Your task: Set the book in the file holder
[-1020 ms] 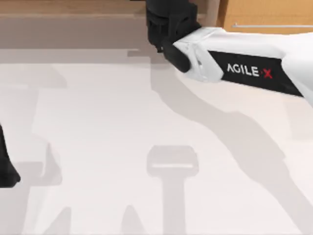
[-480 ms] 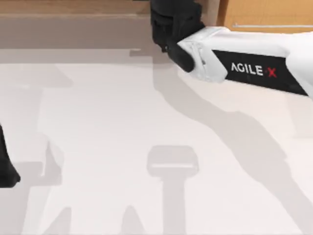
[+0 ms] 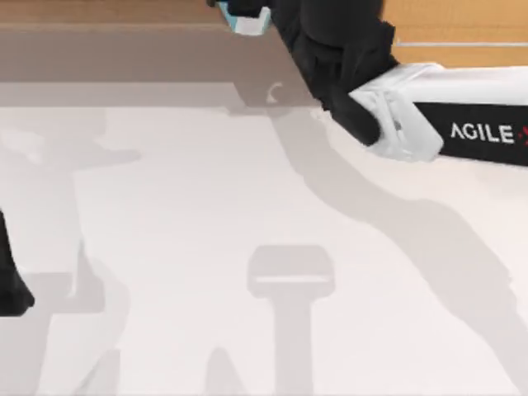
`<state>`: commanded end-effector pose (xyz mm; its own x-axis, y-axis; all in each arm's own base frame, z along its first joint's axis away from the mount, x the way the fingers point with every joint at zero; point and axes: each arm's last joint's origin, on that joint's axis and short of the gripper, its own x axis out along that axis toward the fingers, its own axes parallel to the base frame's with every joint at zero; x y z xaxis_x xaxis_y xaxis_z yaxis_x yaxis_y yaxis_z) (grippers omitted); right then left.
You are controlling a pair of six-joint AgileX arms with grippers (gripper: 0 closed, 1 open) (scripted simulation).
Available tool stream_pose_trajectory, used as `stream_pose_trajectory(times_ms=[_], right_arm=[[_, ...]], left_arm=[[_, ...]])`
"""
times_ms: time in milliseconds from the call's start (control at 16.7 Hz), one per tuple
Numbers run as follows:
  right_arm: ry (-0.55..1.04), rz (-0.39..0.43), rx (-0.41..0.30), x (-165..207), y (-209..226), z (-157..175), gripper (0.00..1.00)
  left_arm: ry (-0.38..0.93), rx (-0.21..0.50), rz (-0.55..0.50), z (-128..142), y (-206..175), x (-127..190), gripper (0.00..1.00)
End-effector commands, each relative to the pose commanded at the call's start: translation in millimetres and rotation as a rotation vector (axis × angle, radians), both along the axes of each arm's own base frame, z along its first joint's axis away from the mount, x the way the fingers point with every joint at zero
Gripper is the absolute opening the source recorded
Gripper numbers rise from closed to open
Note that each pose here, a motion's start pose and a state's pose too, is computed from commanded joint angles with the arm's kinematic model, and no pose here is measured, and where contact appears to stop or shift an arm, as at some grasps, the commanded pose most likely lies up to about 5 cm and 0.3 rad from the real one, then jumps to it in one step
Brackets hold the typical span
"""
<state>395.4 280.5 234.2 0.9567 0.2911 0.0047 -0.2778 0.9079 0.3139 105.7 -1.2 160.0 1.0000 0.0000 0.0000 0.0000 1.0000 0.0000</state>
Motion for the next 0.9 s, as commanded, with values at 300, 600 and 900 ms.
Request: stream_pose_trajectory(times_ms=[300, 600, 900], right_arm=[[0.14, 0.223, 0.181, -40.9, -44.5, -1.3, 0.0], [0.428, 0.314, 0.33, -80.5, -114.7, -43.6, 0.0], [0.665, 0.197, 0.561, -105.2, -199.1, -81.0, 0.0]], left_arm=[[0.0, 0.0, 0.0, 0.0, 0.0, 0.0, 1.0], [0.0, 0.0, 0.0, 0.0, 0.0, 0.0, 1.0], [0.0, 0.0, 0.0, 0.0, 0.0, 0.0, 1.0]])
